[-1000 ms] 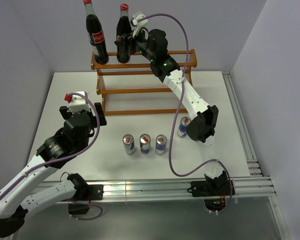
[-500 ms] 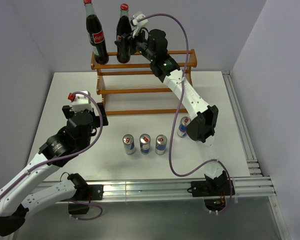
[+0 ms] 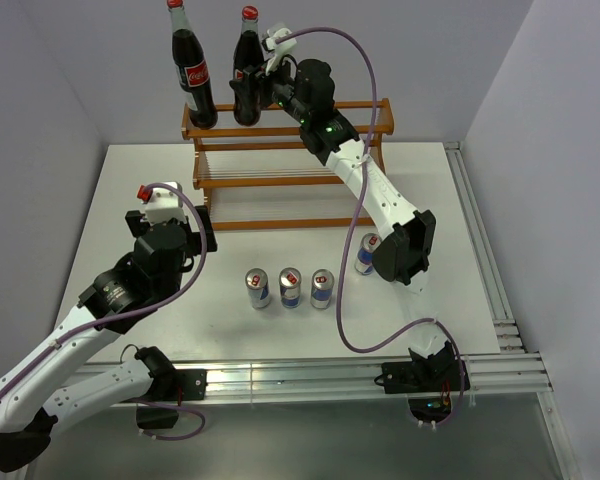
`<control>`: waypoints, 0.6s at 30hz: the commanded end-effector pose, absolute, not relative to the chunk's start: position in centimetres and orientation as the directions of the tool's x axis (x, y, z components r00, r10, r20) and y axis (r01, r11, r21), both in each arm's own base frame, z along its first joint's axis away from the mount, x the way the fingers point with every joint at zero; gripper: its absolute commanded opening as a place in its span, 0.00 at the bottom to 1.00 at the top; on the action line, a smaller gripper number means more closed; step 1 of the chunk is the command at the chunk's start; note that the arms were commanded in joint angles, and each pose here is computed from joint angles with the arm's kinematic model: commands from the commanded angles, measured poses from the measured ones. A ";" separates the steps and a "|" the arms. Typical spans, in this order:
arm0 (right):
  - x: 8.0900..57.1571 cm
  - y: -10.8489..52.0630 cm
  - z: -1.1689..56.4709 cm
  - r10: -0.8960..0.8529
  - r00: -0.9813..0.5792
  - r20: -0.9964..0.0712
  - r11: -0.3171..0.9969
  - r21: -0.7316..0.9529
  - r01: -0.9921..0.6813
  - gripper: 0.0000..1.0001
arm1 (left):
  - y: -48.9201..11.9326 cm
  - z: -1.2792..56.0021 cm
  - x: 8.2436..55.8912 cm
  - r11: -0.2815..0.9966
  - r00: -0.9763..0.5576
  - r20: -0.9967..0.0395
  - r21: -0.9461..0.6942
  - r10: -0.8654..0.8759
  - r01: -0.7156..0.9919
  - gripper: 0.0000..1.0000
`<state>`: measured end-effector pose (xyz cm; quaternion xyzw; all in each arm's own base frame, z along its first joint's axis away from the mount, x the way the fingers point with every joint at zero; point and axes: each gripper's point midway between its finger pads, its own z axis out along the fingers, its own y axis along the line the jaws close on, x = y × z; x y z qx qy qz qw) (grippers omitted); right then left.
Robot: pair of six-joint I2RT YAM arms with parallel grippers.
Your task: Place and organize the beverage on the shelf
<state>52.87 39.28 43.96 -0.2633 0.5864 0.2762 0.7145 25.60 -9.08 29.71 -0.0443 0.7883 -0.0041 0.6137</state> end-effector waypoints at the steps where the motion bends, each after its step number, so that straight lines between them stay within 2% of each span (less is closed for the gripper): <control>1: 51.0 38.7 51.4 0.217 0.338 -0.916 0.713 -0.088 -0.696 0.70 | -9.4 30.6 25.7 0.997 -0.229 -0.970 -0.067 -0.076 -0.044 0.99; 12: 51.1 39.0 51.0 0.214 0.331 -0.919 0.714 -0.085 -0.695 0.74 | -9.6 30.5 25.7 0.997 -0.232 -0.970 -0.066 -0.073 -0.037 0.99; 13: 51.0 39.0 51.3 0.214 0.339 -0.916 0.714 -0.091 -0.694 0.70 | -9.6 30.6 25.7 0.997 -0.232 -0.970 -0.066 -0.073 -0.037 1.00; 14: 51.0 39.0 51.2 0.207 0.333 -0.920 0.717 -0.089 -0.691 0.52 | -9.6 30.5 25.7 0.997 -0.234 -0.970 -0.064 -0.071 -0.035 0.99; 17: 50.8 38.5 51.6 0.190 0.333 -0.924 0.735 -0.091 -0.672 0.38 | -9.6 30.6 25.7 0.997 -0.232 -0.970 -0.066 -0.073 -0.035 1.00; 18: 50.9 38.1 51.5 0.182 0.328 -0.927 0.745 -0.088 -0.662 0.37 | -9.6 30.4 25.7 0.997 -0.235 -0.969 -0.064 -0.071 -0.037 0.99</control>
